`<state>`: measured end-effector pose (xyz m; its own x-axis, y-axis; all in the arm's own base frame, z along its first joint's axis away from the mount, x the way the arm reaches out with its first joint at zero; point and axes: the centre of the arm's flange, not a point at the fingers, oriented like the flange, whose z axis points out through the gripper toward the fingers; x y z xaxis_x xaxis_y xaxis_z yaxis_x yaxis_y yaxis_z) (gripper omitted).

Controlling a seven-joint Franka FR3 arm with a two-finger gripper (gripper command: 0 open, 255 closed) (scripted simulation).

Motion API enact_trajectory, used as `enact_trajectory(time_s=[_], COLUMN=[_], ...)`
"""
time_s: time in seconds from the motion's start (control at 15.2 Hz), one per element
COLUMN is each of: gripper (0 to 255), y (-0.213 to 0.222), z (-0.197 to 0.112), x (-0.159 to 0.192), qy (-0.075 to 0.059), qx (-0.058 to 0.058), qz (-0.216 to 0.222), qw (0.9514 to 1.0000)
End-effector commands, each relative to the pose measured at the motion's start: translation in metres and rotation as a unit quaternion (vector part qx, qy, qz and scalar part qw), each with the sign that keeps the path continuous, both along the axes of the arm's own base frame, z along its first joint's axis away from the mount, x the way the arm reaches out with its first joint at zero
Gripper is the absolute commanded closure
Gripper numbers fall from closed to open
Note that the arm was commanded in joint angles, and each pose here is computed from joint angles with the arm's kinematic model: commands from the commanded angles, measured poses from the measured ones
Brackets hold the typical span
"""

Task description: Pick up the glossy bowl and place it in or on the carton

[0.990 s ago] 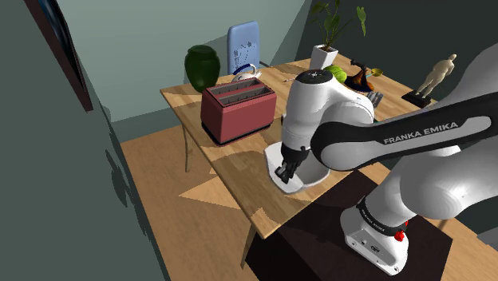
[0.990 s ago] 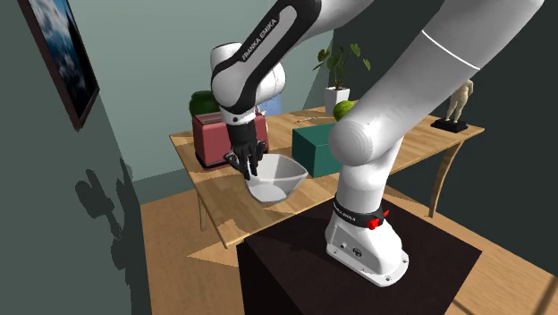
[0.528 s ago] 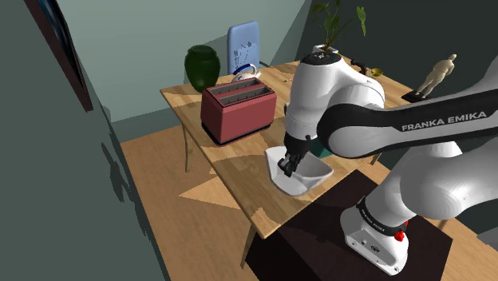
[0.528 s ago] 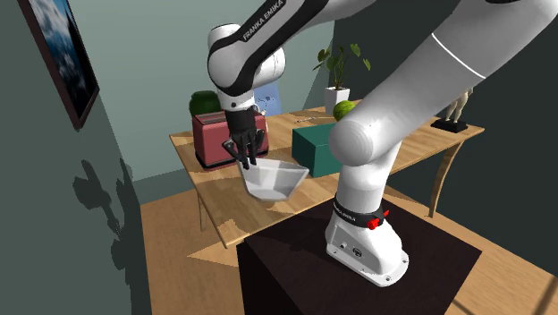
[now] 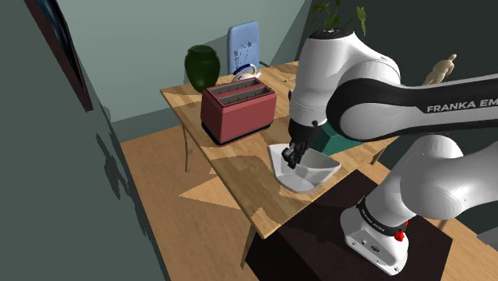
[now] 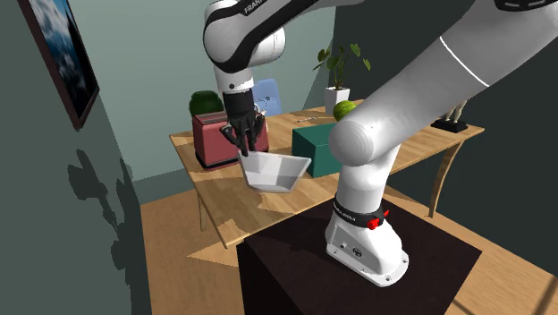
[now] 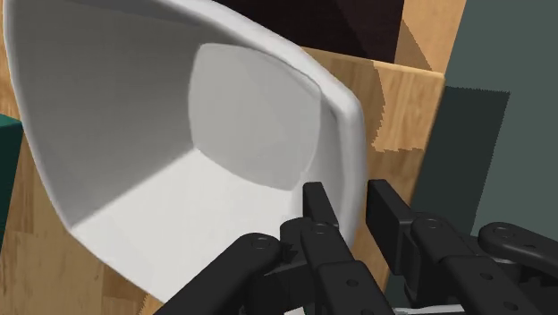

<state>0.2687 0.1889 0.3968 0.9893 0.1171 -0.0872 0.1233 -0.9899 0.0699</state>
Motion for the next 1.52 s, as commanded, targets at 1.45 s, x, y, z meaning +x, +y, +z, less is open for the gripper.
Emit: enact_trajectory(time_s=[1.45], gripper=[255], y=[-0.052], z=[0.112], x=[0.007], qy=[0.0], qx=[0.0], qz=[0.0], qw=[1.0])
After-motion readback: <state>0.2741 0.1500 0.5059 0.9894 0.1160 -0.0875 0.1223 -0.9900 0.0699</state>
